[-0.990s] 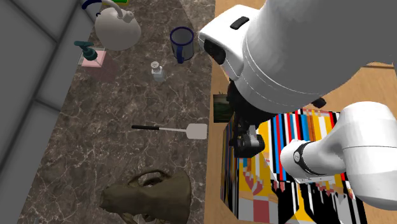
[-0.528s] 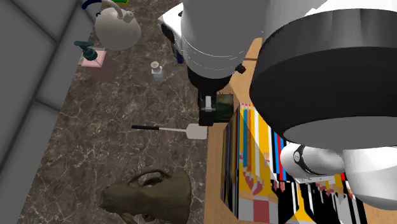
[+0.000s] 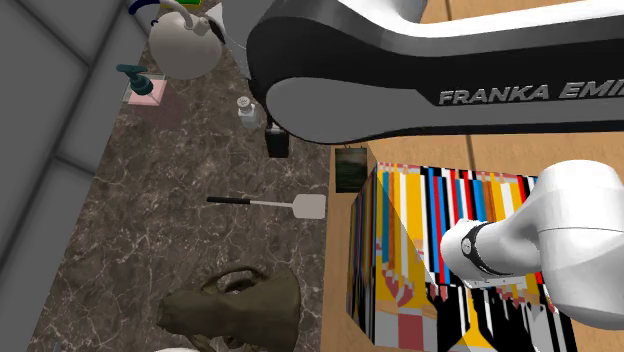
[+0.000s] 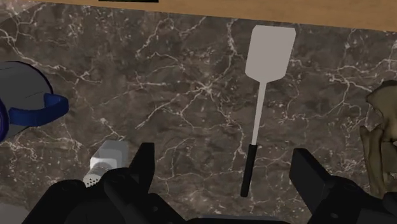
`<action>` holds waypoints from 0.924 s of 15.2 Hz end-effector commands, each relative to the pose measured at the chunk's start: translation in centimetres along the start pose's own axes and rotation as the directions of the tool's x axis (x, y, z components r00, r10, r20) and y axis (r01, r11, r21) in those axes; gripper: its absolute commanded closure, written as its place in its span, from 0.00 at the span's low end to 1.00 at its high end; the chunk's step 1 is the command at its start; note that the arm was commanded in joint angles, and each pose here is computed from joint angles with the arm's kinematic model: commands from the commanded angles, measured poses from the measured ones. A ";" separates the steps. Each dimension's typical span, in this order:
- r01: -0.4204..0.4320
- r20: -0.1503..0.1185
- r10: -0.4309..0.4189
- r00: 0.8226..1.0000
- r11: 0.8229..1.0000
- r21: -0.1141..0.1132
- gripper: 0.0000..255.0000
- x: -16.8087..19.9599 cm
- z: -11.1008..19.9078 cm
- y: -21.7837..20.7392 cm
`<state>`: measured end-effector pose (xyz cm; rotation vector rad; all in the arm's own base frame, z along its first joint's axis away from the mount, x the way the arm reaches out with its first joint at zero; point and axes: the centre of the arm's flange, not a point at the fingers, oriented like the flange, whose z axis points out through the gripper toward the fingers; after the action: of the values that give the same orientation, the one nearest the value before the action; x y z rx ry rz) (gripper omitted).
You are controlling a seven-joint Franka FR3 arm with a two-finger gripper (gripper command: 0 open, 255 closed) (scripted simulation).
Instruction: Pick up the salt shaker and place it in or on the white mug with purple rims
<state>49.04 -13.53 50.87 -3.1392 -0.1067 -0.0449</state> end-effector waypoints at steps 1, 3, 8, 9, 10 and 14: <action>-0.003 0.006 0.003 1.000 1.000 0.000 0.00 1.5 1.4 1.8; -0.006 0.011 0.006 1.000 1.000 0.001 0.00 3.1 2.6 3.6; -0.014 0.023 0.014 1.000 1.000 0.003 0.00 7.1 5.6 8.1; -0.015 0.026 0.015 1.000 1.000 0.003 0.00 7.9 6.2 9.0; -0.017 0.028 0.017 0.999 1.000 0.004 0.00 8.7 6.8 9.9; -0.023 0.038 0.023 0.999 1.000 0.005 0.00 11.9 9.3 13.6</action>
<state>61.06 -25.42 42.64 -3.1365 -0.0719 0.0119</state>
